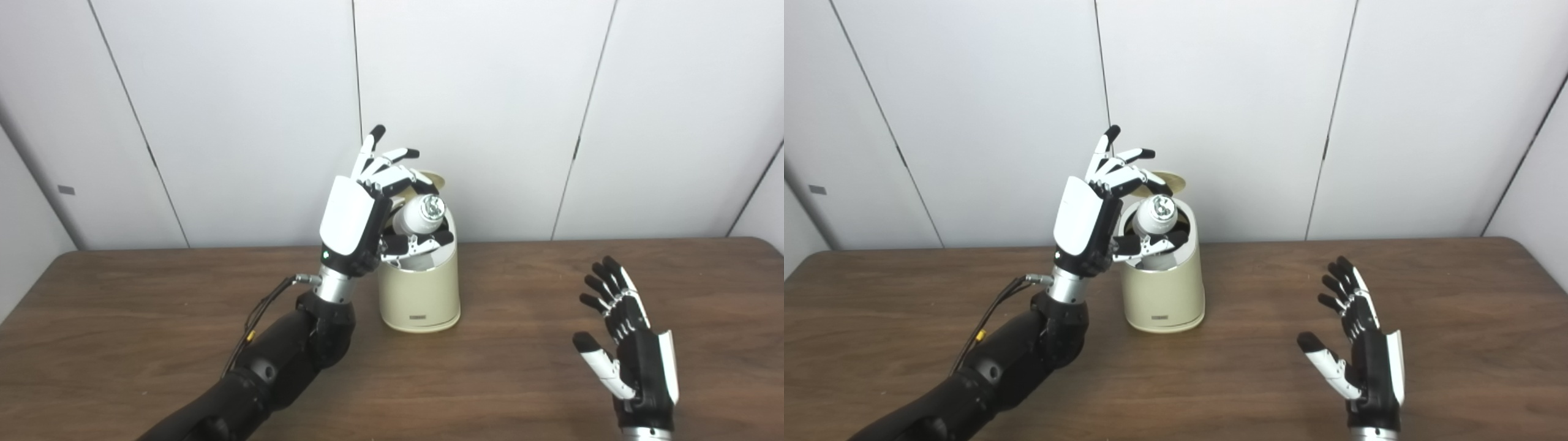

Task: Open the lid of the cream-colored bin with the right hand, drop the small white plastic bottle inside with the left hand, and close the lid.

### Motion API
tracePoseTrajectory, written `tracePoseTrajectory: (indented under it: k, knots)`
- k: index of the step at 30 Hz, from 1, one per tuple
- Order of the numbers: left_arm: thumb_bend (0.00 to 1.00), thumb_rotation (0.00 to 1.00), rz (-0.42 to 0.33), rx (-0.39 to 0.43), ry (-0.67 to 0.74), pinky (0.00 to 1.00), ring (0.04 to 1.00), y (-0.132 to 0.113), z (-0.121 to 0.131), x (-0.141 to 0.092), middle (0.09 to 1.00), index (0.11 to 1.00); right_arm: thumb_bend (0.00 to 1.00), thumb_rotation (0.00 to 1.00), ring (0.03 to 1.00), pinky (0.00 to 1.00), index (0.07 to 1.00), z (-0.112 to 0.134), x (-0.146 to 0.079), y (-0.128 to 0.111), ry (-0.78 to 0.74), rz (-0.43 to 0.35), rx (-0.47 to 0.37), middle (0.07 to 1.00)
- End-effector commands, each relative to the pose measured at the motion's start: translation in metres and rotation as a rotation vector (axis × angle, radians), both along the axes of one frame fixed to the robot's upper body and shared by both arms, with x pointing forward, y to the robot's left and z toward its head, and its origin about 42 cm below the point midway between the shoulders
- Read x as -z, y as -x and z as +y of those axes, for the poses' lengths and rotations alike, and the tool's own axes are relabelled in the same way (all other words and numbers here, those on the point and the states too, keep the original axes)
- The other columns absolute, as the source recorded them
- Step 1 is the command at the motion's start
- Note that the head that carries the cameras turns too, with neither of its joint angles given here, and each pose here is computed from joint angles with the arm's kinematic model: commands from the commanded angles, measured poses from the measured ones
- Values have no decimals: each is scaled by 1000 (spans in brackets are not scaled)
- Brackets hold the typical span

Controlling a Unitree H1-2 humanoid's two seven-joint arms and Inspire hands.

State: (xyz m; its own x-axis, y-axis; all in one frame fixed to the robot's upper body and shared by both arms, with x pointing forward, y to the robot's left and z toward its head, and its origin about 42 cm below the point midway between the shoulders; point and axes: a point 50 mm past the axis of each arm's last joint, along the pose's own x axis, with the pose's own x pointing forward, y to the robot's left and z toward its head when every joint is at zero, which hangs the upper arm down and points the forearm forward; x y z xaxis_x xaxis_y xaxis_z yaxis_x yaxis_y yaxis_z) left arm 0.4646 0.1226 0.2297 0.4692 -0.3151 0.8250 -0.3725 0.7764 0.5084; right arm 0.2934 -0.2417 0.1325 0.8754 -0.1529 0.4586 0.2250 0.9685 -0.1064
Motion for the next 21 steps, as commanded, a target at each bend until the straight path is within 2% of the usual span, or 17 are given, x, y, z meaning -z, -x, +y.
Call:
tracePoseTrajectory:
  k: [1, 21]
  knots:
    - [523, 0, -59, 6, 21, 1000, 766, -8, -2, -26, 469, 499, 808, 685, 849, 763, 899, 10, 35, 18, 10, 93, -8, 886]
    - [522, 0, -21, -17, 3, 1000, 779, -14, 2, -17, 461, 508, 824, 691, 848, 772, 894, 12, 36, 16, 6, 98, -6, 880]
